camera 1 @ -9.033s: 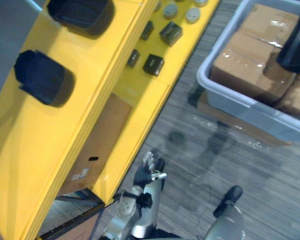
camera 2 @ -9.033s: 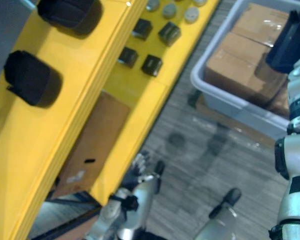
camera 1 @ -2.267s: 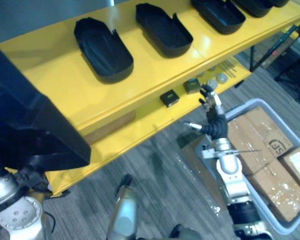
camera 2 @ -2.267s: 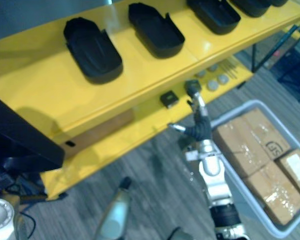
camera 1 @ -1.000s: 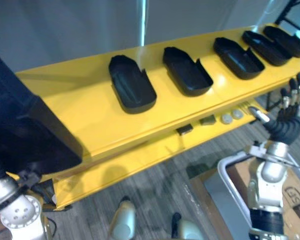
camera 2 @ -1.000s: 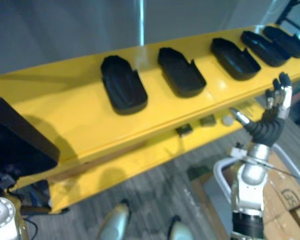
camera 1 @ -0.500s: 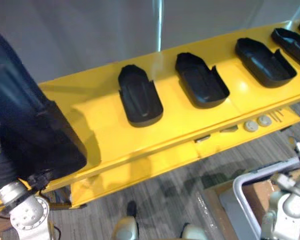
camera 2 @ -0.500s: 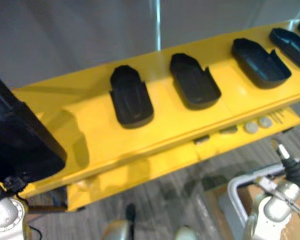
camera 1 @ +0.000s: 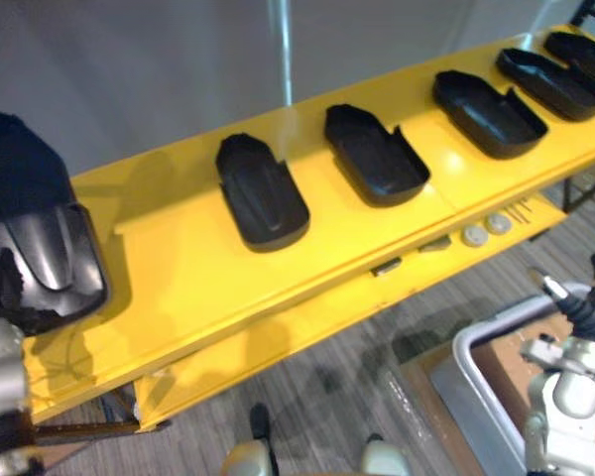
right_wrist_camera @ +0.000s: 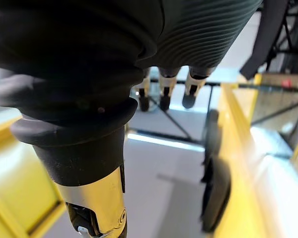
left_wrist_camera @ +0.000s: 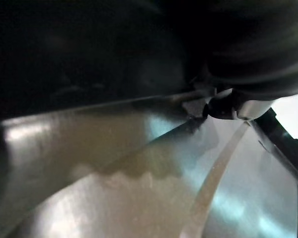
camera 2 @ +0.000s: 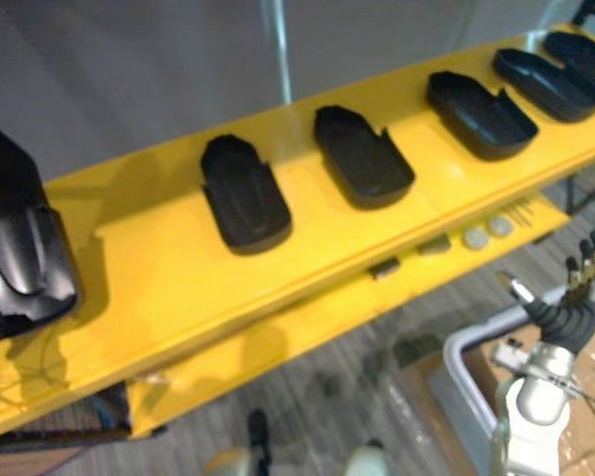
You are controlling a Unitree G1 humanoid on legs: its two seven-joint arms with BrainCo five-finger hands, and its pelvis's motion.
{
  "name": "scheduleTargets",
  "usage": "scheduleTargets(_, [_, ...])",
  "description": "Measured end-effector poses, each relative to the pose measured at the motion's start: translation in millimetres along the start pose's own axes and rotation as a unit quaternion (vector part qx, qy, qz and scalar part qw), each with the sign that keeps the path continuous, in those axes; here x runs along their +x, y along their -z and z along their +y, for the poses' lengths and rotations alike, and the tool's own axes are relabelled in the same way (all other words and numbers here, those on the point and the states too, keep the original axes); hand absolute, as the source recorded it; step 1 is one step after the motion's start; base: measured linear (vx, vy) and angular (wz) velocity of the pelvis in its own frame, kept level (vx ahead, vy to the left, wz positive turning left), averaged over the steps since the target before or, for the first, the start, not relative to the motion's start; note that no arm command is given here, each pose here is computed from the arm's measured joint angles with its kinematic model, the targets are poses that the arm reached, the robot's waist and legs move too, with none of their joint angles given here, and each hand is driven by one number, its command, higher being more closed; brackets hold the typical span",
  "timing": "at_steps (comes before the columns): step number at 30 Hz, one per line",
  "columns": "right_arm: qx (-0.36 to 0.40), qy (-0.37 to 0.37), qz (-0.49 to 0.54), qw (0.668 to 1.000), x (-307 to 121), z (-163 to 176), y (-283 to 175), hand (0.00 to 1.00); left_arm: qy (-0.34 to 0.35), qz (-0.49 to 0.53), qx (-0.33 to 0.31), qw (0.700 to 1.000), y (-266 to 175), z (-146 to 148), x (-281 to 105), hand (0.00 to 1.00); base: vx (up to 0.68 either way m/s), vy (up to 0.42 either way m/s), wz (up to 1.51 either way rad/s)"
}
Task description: Walk over and take plastic housings, then place them on the shelf
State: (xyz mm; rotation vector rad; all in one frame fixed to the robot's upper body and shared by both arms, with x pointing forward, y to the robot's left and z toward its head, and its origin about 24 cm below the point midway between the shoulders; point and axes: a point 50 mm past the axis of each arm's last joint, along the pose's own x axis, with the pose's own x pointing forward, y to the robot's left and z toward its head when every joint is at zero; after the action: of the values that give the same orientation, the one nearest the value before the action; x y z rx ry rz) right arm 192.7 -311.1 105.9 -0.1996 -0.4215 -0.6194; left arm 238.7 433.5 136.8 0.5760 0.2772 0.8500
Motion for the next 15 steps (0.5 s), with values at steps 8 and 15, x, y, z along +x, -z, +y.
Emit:
scheduleTargets(8, [0.004,-0.031,0.016,0.999,1.8,4.6,5.7,0.00,0.070,0.052,-0.001,0.996,-20.5,-17.3,18.7,1.00,0.01,-0.010,-0.13])
scheduleTargets(15, [0.007,-0.058,0.030,0.998,-1.3,16.5,9.9,0.00,0.128,0.109,0.033,0.985,-8.2,-31.0,16.4,1.00,0.01,-0.001,-0.04])
